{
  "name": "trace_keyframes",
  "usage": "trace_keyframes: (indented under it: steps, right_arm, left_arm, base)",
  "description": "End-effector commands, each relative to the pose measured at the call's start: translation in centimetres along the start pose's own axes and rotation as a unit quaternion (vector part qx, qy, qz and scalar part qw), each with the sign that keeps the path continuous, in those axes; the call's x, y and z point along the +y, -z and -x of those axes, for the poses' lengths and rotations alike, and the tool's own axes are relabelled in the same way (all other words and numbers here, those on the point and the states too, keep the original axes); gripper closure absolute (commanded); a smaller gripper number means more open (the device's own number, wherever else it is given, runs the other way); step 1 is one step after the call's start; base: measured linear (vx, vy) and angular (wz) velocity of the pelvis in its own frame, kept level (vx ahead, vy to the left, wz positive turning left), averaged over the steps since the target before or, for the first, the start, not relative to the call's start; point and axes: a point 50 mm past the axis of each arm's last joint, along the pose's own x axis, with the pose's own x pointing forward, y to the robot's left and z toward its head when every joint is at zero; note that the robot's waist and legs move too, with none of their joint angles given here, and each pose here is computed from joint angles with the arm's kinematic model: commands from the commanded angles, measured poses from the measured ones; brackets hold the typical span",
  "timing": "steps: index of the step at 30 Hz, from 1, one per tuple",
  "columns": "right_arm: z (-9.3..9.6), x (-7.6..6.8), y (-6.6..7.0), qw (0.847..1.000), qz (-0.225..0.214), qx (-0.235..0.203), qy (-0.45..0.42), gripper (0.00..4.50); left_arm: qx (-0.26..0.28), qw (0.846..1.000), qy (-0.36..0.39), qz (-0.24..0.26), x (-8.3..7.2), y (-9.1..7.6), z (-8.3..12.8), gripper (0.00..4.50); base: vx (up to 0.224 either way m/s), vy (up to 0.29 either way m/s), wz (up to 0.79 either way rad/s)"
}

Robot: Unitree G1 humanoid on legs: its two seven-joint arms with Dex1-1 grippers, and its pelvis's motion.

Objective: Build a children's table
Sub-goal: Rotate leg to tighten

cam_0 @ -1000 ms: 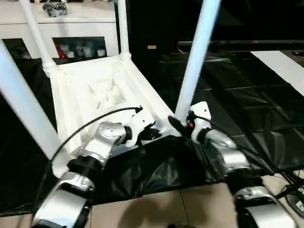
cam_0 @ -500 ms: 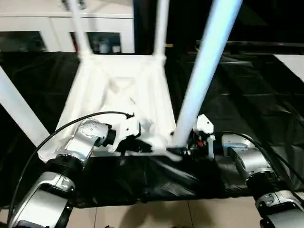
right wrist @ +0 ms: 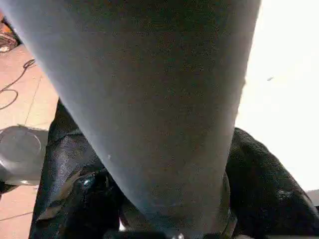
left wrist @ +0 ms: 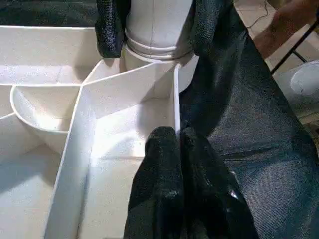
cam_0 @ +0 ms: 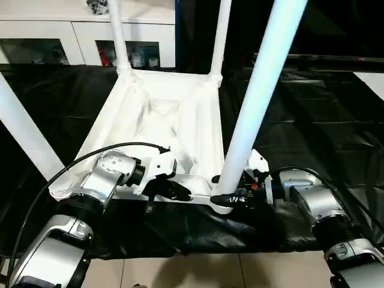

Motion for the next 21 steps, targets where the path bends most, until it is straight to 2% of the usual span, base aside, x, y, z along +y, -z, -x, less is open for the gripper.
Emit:
trace_keyframes:
  steps: [1, 3, 5, 7, 12, 17, 19, 21]
  right_arm:
    - [-1.8, 0.3, -0.2, 1.000, -0.007, -0.005, -0.013, 1.98]
    - [-1.8, -0.1, -0.2, 0.999, -0.010, -0.020, 0.034, 1.98]
    - [-1.8, -0.9, 0.0, 0.990, -0.028, -0.050, 0.128, 1.99]
    - [-1.7, -1.1, 0.2, 0.985, -0.036, -0.059, 0.156, 1.99]
    - [-2.1, -1.9, 0.7, 0.948, -0.080, -0.107, 0.290, 1.99]
    - [-3.2, -2.3, 0.6, 0.911, -0.120, -0.138, 0.369, 2.00]
    - [-3.6, -2.3, 0.3, 0.905, -0.128, -0.149, 0.377, 2.00]
    - [-3.8, -2.2, 0.1, 0.906, -0.126, -0.157, 0.373, 2.00]
  left_arm:
    - [-0.004, 1.000, -0.004, -0.004, 0.3, -0.6, -0.8, 4.50]
    - [-0.007, 0.999, -0.034, 0.005, 0.7, -0.6, -0.8, 4.50]
    - [-0.019, 0.996, -0.084, 0.019, 1.2, -0.8, -1.1, 4.50]
    - [-0.024, 0.995, -0.098, 0.020, 1.4, -1.0, -1.2, 4.50]
    - [-0.046, 0.983, -0.173, 0.038, 1.7, -1.9, -3.3, 4.50]
    - [-0.067, 0.972, -0.222, 0.048, 1.8, -3.2, -5.7, 4.50]
    - [-0.069, 0.972, -0.220, 0.047, 1.7, -3.4, -6.3, 4.50]
    - [-0.067, 0.974, -0.211, 0.041, 1.6, -3.5, -6.4, 4.50]
  base:
    - [0.000, 0.000, 0.00]
    - [0.000, 0.000, 0.00]
    - [0.000, 0.000, 0.00]
    - [0.000, 0.000, 0.00]
    - [0.000, 0.000, 0.00]
    - [0.000, 0.000, 0.00]
    - [0.000, 0.000, 0.00]
    - [0.000, 0.000, 0.00]
